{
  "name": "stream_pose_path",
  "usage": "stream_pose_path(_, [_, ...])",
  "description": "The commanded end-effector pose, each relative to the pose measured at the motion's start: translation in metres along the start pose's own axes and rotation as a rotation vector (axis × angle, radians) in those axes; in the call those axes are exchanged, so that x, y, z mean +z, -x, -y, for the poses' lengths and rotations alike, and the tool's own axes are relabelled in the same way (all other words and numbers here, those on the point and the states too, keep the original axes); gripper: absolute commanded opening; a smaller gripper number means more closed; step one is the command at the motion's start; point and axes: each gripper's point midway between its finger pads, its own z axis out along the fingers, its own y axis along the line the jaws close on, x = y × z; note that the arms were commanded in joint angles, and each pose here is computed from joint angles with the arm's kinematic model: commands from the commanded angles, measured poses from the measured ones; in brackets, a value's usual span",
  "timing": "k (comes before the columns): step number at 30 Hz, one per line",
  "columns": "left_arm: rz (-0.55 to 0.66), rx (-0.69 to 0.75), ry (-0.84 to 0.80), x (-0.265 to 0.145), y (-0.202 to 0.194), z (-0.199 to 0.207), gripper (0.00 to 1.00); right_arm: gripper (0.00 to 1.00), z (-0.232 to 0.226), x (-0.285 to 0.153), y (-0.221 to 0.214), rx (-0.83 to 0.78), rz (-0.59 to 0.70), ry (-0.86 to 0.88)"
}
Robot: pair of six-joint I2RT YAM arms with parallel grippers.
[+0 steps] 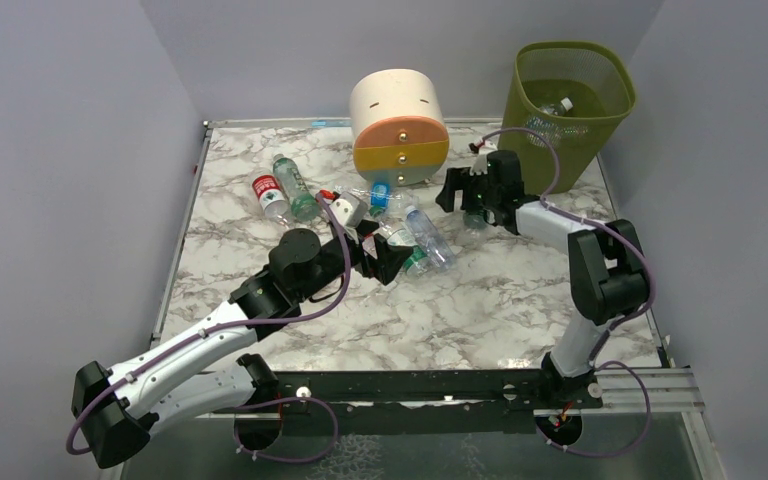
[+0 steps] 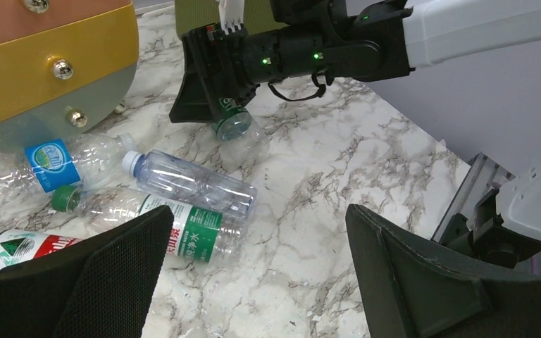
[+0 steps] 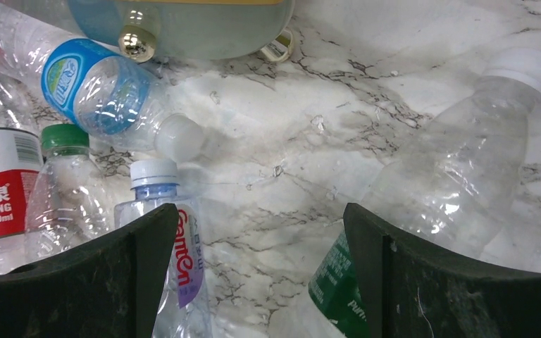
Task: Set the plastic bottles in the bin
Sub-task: Adjust the plastic bottle at the center of the board, then pick up the plastic bottle at the center of the board.
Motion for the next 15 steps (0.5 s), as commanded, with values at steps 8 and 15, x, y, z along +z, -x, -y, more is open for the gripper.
stream_pose_path(8, [0.016, -0.019, -0.036, -0.001, 0.003, 0.007, 0.99, 0.90, 0.018, -0.049, 0.042, 0.038, 0.060, -0.210])
stream_pose_path(15, [-0.008, -0.033, -0.017, 0.000, 0.002, 0.005, 0.99, 0.90, 0.047, -0.049, 0.002, 0.100, -0.085, -0.377])
